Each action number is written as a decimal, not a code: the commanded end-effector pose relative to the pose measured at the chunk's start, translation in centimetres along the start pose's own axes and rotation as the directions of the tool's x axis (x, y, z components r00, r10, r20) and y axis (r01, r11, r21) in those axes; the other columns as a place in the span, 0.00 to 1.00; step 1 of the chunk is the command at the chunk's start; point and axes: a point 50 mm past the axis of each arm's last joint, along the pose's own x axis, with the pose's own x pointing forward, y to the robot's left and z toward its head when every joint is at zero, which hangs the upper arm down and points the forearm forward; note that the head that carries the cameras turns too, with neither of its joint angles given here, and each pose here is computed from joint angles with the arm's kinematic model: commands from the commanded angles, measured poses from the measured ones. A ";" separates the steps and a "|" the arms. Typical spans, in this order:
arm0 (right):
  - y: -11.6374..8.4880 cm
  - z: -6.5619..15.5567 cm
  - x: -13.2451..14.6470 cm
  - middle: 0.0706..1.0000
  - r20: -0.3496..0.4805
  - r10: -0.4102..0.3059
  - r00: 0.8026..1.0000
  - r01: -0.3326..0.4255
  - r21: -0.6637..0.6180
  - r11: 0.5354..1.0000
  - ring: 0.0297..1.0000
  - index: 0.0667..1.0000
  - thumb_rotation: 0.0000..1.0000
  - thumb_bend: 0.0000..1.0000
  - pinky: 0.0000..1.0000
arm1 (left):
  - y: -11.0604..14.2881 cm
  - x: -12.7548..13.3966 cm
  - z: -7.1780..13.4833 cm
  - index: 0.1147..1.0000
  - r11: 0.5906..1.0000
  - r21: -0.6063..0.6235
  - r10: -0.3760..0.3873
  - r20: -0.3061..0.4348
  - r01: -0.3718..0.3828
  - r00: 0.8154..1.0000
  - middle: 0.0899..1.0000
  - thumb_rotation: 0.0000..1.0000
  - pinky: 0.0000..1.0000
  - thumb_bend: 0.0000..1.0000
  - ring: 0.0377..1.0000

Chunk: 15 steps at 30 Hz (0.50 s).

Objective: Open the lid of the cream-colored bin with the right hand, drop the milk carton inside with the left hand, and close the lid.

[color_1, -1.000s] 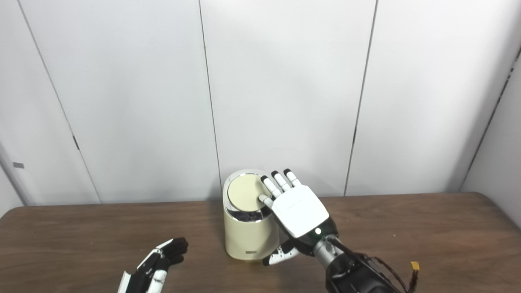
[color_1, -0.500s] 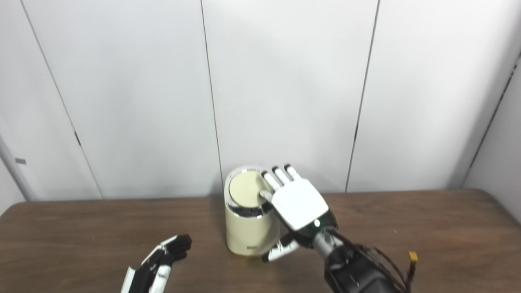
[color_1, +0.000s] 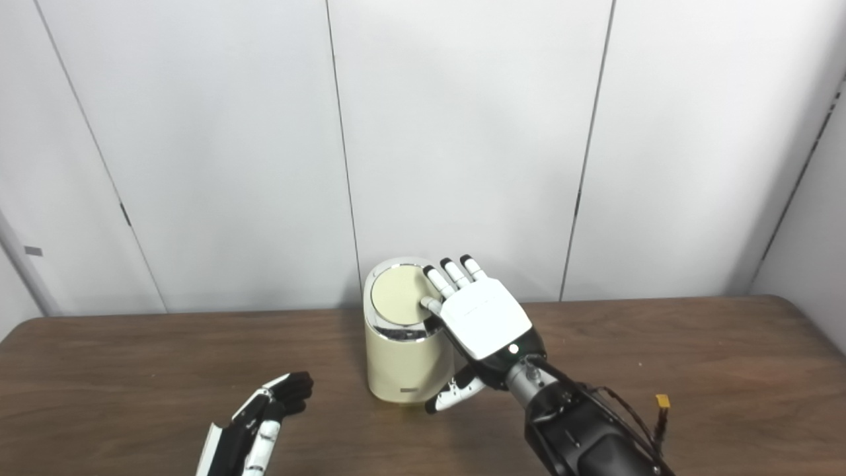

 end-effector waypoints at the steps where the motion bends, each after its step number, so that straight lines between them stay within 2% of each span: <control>1: 4.6 0.7 -0.5 1.00 0.041 0.224 0.974 -0.225 0.017 0.974 1.00 0.79 0.71 0.95 1.00 | -0.2 0.7 1.5 0.76 1.000 0.002 0.004 0.068 -0.005 0.998 0.76 0.85 0.78 0.45 0.78; 9: 5.5 1.9 0.6 1.00 0.117 0.252 0.961 -0.256 0.015 0.967 1.00 0.84 0.69 0.89 1.00 | -0.4 0.5 1.8 0.76 1.000 0.007 0.009 0.062 -0.010 0.998 0.76 0.86 0.78 0.46 0.78; 15: 5.9 2.8 1.1 1.00 0.134 0.270 0.954 -0.272 0.000 0.962 1.00 0.84 0.69 0.90 1.00 | -0.4 0.5 1.9 0.76 1.000 0.003 0.009 0.064 -0.009 0.998 0.76 0.85 0.79 0.45 0.78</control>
